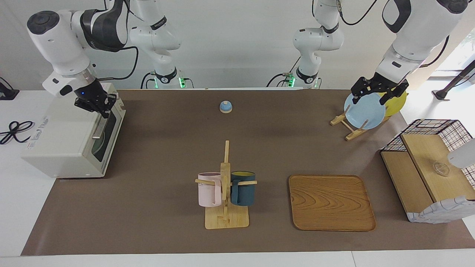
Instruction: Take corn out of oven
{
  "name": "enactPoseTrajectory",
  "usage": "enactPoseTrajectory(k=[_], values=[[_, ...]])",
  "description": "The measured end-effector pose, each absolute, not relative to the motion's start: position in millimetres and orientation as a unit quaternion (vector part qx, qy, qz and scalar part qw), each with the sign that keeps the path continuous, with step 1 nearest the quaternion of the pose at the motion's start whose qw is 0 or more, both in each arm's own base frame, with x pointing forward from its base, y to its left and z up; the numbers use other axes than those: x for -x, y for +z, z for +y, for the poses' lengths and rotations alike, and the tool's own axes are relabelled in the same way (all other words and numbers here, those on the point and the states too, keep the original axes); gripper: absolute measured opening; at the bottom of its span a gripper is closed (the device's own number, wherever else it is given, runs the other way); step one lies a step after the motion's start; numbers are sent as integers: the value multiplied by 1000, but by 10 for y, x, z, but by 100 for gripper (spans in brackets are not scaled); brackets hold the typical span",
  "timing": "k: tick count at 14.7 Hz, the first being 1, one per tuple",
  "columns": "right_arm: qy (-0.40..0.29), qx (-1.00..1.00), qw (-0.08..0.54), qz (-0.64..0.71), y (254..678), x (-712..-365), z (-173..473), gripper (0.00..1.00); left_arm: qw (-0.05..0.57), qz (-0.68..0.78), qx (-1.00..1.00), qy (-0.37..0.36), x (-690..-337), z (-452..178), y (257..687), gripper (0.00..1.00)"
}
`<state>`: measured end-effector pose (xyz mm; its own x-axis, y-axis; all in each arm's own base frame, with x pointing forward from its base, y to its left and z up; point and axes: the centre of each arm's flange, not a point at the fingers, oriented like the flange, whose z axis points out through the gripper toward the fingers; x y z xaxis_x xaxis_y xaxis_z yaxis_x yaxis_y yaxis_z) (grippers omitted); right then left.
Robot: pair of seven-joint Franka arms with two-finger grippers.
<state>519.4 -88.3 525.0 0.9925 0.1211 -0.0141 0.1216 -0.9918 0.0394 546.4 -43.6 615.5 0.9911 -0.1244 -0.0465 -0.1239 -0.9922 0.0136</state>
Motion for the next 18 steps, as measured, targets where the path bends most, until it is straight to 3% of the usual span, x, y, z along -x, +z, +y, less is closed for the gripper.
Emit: enactPoseTrajectory(k=[10, 18], values=[[-1, -999, 19, 33, 4792, -5123, -1343, 1, 5, -62, -998, -24, -5464, -436, 6155, 100], [-4, -999, 14, 37, 4751, -5140, -1290, 1, 5, -62, -998, -24, -5464, -436, 6155, 100]])
